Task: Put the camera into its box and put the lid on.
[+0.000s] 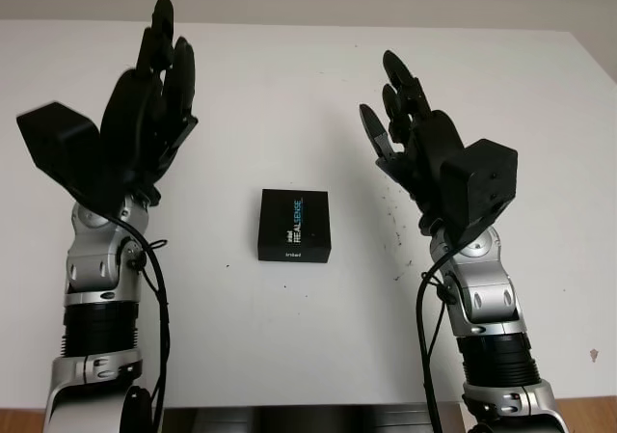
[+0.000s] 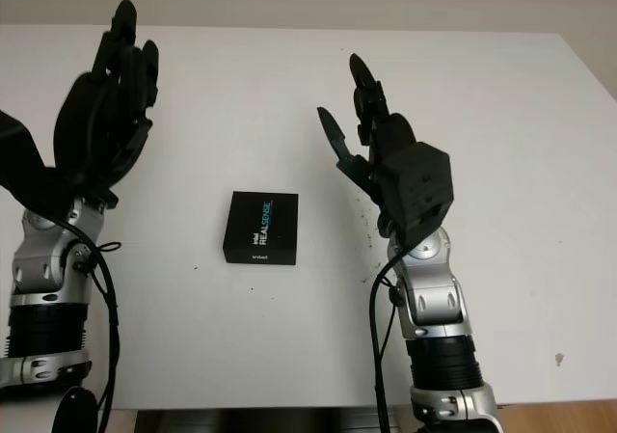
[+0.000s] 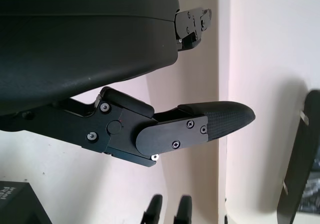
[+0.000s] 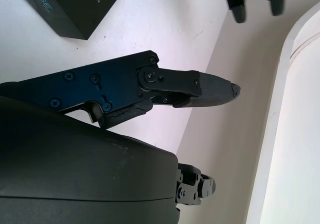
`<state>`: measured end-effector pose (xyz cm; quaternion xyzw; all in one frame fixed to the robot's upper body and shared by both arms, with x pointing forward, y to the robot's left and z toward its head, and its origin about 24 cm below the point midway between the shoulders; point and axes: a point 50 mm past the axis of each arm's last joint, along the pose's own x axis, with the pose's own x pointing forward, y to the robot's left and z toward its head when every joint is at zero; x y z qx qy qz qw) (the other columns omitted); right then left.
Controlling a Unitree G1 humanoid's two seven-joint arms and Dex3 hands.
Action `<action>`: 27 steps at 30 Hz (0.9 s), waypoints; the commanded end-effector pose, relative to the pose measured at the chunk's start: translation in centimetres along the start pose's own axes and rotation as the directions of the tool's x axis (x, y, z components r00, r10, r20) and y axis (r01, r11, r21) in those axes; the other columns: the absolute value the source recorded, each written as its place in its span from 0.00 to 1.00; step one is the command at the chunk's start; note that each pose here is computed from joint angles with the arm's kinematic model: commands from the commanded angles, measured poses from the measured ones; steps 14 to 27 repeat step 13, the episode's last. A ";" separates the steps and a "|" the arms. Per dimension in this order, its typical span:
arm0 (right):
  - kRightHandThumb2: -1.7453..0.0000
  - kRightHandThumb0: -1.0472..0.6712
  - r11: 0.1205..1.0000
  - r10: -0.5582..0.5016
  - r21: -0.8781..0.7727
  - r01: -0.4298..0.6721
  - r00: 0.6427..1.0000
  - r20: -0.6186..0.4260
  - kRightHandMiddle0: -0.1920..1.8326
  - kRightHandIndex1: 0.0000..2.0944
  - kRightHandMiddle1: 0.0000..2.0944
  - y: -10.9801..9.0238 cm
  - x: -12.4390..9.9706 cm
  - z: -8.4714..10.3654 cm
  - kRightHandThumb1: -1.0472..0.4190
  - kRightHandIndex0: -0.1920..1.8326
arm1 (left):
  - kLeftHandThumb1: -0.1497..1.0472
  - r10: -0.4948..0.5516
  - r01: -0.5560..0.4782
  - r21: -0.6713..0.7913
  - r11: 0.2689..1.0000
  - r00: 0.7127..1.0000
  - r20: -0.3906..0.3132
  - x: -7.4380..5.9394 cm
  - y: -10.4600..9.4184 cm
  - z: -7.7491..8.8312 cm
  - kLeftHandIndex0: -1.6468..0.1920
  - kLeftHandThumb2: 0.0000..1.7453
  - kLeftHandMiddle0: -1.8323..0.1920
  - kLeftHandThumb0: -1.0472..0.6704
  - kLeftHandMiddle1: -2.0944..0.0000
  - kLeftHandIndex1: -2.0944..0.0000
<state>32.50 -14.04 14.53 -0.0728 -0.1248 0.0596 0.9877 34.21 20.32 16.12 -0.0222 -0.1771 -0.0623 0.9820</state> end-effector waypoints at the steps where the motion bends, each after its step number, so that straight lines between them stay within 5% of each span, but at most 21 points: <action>1: 0.69 0.18 1.000 -0.015 0.003 0.015 1.000 0.001 0.00 0.00 0.04 -0.4 -0.3 -0.1 0.00 0.01 | 1.00 0.014 -0.014 -0.025 1.000 1.000 0.007 -0.2 -0.2 -0.6 1.00 0.40 1.00 0.16 1.00 1.00; 13: 0.68 0.15 1.000 -0.023 0.014 0.024 0.997 -0.075 0.00 0.00 0.00 -0.1 -1.0 -1.4 0.00 0.00 | 1.00 0.011 -0.011 -0.025 1.000 1.000 -0.007 -1.8 -0.8 -2.1 1.00 0.39 1.00 0.15 1.00 1.00; 27: 0.68 0.15 1.000 -0.023 0.014 0.024 0.997 -0.075 0.00 0.00 0.00 -0.1 -1.0 -1.4 0.00 0.00 | 1.00 0.011 -0.011 -0.025 1.000 1.000 -0.007 -1.8 -0.8 -2.1 1.00 0.39 1.00 0.15 1.00 1.00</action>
